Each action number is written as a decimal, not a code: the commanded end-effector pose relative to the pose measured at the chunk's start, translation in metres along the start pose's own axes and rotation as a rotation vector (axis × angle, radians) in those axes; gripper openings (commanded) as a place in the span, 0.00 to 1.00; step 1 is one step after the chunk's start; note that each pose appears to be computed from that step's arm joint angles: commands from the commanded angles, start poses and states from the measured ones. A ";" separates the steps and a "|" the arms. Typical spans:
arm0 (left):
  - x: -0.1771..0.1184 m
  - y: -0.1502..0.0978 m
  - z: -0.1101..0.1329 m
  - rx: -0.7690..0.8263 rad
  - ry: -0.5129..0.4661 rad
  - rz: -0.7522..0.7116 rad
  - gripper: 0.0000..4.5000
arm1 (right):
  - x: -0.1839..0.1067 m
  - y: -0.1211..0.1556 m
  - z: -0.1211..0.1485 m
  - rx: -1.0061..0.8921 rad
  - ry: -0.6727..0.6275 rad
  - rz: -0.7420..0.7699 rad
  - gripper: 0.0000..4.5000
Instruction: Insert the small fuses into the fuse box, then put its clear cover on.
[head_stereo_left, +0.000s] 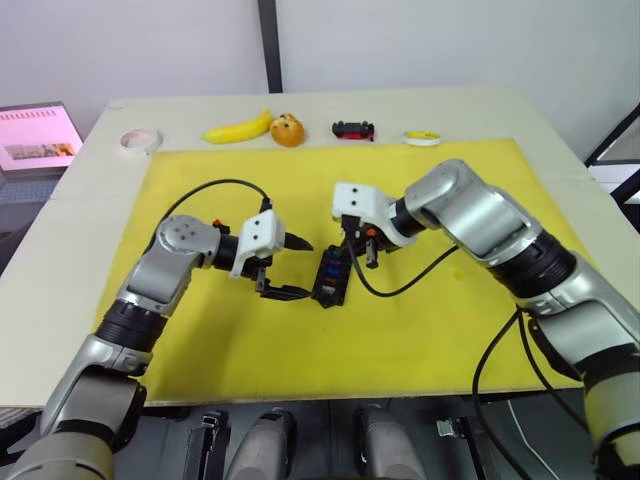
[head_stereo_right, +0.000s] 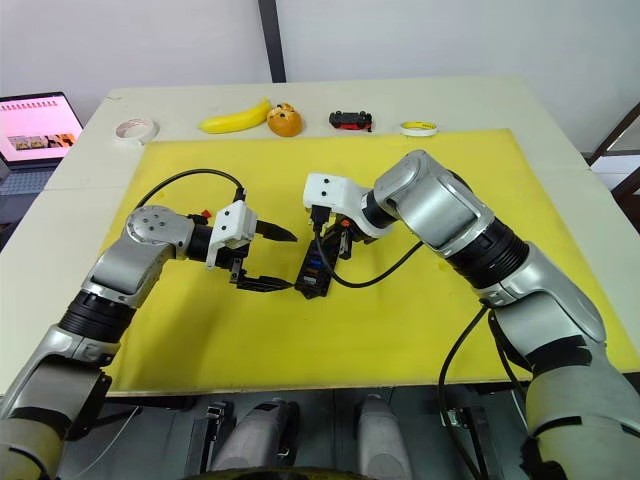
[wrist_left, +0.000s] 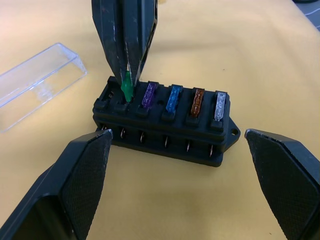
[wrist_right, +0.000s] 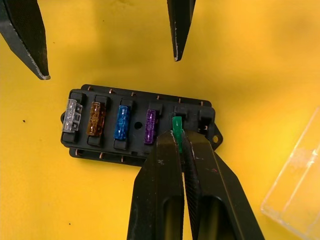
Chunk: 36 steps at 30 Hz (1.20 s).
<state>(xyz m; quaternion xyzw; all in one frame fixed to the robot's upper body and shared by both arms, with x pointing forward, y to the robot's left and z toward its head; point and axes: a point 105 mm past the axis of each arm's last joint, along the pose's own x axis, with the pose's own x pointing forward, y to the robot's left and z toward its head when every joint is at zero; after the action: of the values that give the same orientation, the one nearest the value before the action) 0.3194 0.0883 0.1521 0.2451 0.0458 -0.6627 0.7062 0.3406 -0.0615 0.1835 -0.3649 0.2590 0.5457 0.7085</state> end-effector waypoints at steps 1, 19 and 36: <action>-0.003 0.004 0.009 0.049 -0.012 0.014 0.99 | -0.005 -0.005 0.008 -0.025 -0.028 -0.028 0.00; -0.002 0.005 0.009 0.056 -0.012 0.019 0.99 | -0.003 -0.007 0.004 -0.046 -0.018 -0.027 0.00; 0.000 0.005 0.008 0.059 -0.013 0.018 0.99 | 0.004 -0.003 0.000 -0.028 -0.005 -0.008 0.00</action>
<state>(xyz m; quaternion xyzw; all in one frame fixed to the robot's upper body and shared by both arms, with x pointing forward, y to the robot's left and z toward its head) 0.3209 0.0861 0.1501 0.2481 0.0409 -0.6619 0.7061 0.3448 -0.0612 0.1800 -0.3730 0.2520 0.5477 0.7052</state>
